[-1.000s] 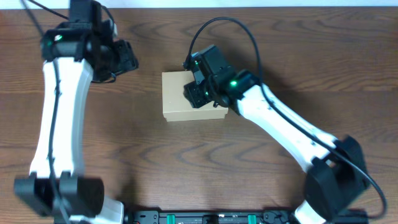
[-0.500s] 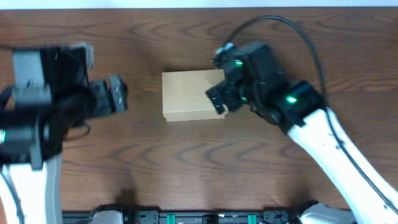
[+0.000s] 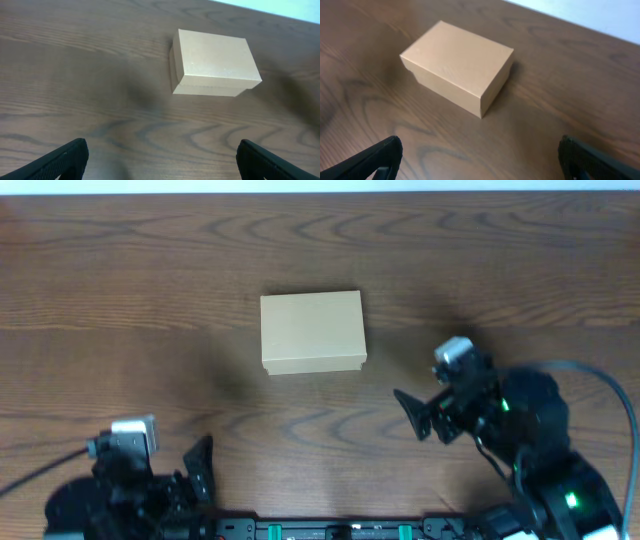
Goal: Pack container
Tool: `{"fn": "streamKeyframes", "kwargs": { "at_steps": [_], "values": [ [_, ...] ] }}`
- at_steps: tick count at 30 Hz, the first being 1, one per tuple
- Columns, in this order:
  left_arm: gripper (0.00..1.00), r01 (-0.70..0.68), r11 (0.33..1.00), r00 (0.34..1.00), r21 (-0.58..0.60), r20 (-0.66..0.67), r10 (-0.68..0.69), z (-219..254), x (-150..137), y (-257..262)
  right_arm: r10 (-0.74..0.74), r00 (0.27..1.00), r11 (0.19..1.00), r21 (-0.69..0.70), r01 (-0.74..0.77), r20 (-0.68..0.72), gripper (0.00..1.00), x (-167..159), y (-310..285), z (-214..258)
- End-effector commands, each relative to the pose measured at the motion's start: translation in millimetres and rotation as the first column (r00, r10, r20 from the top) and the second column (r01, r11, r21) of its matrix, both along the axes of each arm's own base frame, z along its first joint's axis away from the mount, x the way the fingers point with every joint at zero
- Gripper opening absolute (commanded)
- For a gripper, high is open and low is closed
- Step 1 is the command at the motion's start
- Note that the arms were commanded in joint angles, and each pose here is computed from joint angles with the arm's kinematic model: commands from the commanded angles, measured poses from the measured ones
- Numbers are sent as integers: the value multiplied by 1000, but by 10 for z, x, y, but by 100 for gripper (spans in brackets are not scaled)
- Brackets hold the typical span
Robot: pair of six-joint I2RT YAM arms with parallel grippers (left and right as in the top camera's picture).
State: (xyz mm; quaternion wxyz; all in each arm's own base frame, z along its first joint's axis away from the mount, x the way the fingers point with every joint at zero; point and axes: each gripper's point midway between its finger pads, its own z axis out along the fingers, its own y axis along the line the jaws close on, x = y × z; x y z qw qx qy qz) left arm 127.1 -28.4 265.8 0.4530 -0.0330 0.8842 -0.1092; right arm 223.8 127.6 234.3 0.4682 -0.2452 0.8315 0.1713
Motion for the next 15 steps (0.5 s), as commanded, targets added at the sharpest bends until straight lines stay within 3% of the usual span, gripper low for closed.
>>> {"fn": "streamKeyframes", "kwargs": {
  "at_steps": [1, 8, 15],
  "values": [
    [95, 20, 1000, 999, 4, 45, -20, -62, -86, -29, -30, 999, 998, 49, 28, 22, 99, -69, -46, 55],
    [95, 43, 999, 995, -6, 93, -42, -27, -156, -77, -30, 999, 998, 50, 28, 25, 99, -91, -54, 62],
    [95, 22, 999, 1000, 34, 0, -22, -230, -271, -7, -30, 999, 998, 50, 28, 25, 99, -91, -54, 62]
  ]
}}
